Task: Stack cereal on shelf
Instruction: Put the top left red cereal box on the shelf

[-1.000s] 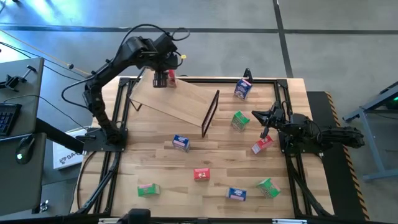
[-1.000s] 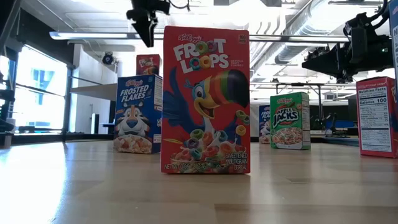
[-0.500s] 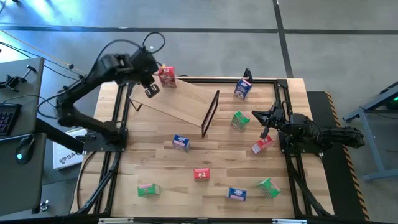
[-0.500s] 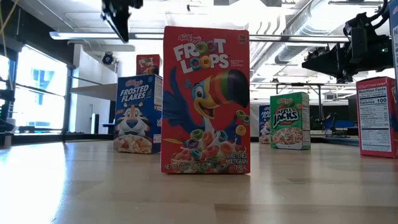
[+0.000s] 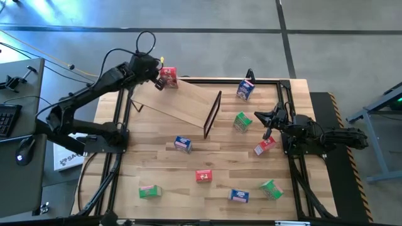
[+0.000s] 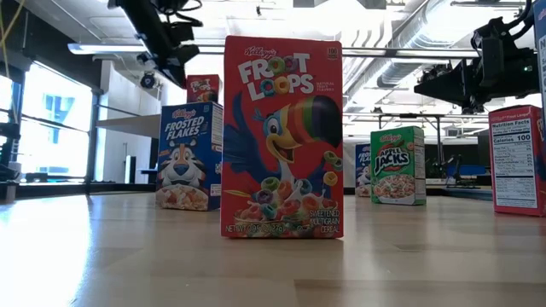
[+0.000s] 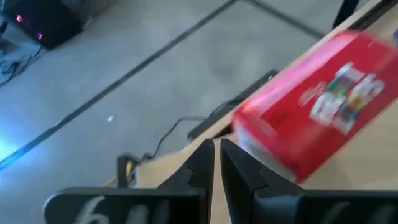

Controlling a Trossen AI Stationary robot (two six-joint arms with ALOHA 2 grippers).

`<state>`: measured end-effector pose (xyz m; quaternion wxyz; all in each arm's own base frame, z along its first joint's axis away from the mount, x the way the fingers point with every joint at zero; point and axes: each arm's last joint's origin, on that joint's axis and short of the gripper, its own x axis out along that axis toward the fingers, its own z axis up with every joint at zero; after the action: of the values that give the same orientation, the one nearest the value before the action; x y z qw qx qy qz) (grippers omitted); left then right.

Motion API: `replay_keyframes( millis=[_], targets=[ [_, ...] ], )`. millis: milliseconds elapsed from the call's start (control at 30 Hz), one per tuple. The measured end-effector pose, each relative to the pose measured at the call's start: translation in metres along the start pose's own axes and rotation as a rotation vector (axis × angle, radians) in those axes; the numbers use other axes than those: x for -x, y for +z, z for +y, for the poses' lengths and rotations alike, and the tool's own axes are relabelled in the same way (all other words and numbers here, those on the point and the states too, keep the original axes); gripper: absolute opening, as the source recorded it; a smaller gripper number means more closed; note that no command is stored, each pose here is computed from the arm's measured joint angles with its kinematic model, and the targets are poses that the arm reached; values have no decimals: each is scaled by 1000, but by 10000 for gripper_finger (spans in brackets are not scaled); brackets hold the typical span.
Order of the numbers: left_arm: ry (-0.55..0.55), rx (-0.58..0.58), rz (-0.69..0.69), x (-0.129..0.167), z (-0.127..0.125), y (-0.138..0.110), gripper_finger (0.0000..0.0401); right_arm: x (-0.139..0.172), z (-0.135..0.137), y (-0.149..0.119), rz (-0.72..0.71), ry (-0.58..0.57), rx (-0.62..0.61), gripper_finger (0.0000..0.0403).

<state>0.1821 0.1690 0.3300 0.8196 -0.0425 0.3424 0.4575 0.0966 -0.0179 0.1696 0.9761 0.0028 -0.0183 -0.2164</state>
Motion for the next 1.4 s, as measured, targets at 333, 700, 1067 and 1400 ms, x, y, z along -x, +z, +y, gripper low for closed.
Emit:
replay_keyframes(
  millis=[333,700,1067,1400],
  targets=[
    [-20,1,-52,-7,9,2,19,0,0,0,0,0,0,0],
    [-38,-54,-185,8,21,10,19,0,0,0,0,0,0,0],
    [-341,-25,-194,39,-28,-32,19,0,0,0,0,0,0,0],
    [-194,-8,-336,18,-105,-22,19,0,0,0,0,0,0,0]
  ],
)
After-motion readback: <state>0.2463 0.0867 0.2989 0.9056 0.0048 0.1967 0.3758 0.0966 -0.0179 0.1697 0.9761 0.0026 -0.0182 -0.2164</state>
